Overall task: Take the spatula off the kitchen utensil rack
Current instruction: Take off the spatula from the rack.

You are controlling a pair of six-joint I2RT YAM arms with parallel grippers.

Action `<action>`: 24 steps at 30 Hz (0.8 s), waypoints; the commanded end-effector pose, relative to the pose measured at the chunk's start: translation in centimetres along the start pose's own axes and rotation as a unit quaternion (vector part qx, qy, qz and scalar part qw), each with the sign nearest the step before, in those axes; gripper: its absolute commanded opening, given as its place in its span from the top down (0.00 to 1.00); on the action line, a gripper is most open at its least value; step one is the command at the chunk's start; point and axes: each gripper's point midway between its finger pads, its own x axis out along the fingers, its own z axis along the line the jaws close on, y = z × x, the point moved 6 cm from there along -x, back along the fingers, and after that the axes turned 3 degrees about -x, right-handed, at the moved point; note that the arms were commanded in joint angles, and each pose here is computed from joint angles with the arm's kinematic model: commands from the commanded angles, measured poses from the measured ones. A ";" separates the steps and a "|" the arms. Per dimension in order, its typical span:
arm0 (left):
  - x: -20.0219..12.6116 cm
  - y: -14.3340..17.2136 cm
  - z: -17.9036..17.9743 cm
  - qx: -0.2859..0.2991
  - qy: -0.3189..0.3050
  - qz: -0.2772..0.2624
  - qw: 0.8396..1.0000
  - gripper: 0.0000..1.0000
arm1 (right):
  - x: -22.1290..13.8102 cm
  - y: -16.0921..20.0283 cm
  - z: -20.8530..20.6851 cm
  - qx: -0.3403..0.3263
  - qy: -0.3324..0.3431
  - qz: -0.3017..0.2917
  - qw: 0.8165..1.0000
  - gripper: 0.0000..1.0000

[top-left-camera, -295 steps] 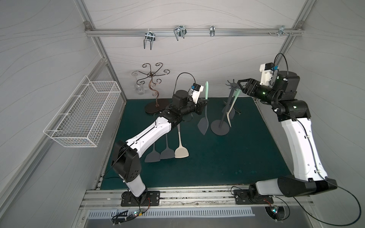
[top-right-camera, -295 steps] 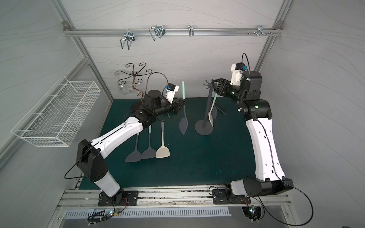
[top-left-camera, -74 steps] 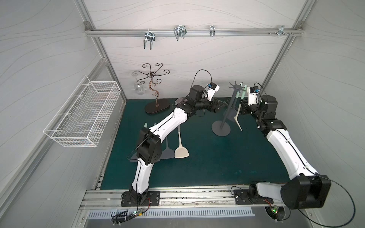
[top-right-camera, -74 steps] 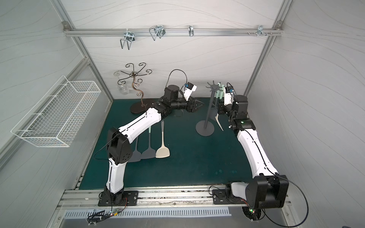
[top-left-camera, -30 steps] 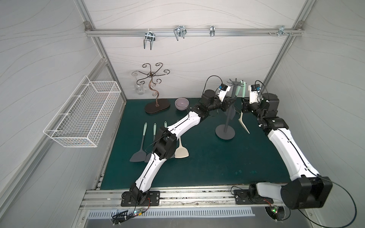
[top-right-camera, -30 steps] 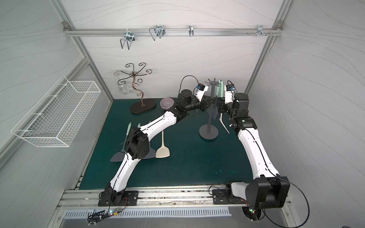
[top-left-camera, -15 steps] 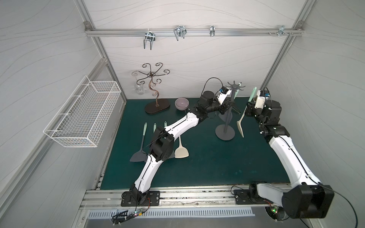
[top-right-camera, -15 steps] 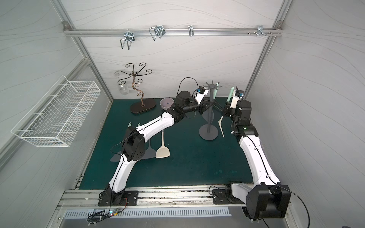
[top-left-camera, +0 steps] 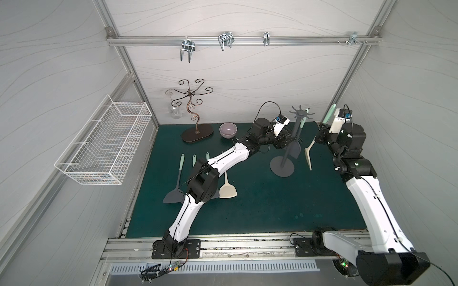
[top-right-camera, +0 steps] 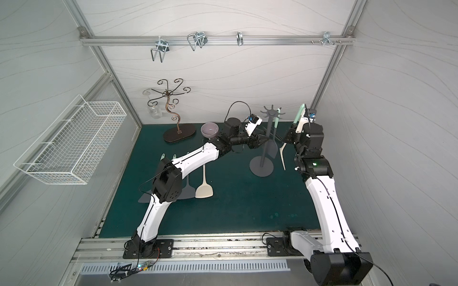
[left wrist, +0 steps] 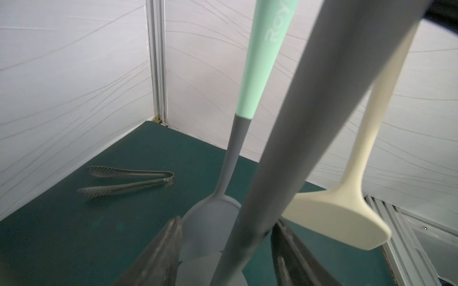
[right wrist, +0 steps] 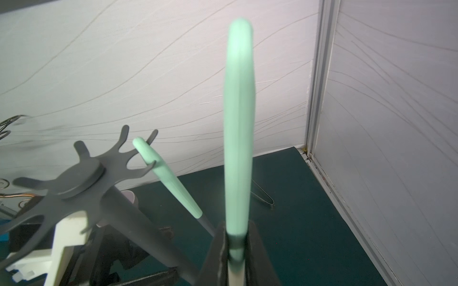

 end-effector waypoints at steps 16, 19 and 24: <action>-17.6 1.4 -6.4 -0.084 -0.142 0.008 0.986 0.45 | -9.8 7.8 4.1 0.083 -0.001 0.067 0.994 1.00; -21.6 3.7 -9.0 -0.094 -0.163 0.020 0.982 0.44 | -10.7 8.5 7.3 0.057 -0.032 0.057 0.996 1.00; -25.4 4.9 -13.3 -0.107 -0.156 0.040 0.981 0.38 | -12.1 9.5 14.3 -0.010 -0.079 0.049 0.996 1.00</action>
